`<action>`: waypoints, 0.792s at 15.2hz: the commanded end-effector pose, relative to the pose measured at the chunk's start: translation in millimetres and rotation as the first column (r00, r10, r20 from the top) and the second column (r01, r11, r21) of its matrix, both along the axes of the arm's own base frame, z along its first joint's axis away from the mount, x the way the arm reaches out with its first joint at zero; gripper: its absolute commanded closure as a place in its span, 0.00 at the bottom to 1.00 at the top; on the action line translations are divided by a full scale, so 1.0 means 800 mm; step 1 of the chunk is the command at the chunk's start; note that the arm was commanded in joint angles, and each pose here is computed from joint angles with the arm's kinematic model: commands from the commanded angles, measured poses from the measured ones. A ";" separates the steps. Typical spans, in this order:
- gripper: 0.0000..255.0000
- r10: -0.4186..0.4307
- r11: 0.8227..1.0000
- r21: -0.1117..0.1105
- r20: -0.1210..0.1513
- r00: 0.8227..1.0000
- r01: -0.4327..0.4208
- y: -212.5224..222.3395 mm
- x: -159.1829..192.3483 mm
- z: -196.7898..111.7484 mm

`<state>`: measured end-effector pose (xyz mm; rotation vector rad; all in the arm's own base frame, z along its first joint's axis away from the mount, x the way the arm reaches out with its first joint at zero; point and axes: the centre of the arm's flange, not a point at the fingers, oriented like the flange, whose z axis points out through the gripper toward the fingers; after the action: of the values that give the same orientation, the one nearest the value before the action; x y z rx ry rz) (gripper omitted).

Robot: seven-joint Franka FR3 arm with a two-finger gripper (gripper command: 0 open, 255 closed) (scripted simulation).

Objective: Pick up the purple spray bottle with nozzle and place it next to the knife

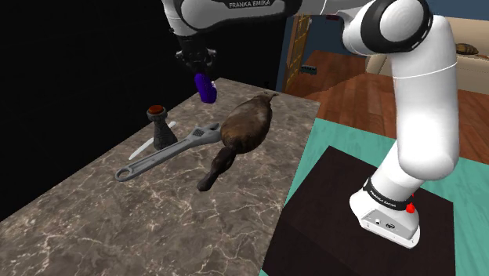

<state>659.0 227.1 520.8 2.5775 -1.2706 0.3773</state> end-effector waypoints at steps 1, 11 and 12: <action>1.00 -0.002 1.000 -0.002 0.000 1.000 0.002 0.023 0.021 -0.019; 1.00 -0.002 1.000 -0.002 0.000 1.000 0.002 0.050 0.047 -0.084; 1.00 -0.002 1.000 -0.002 0.000 1.000 0.002 0.050 0.047 -0.091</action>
<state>693.9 273.1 459.8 2.5870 -1.2699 0.3848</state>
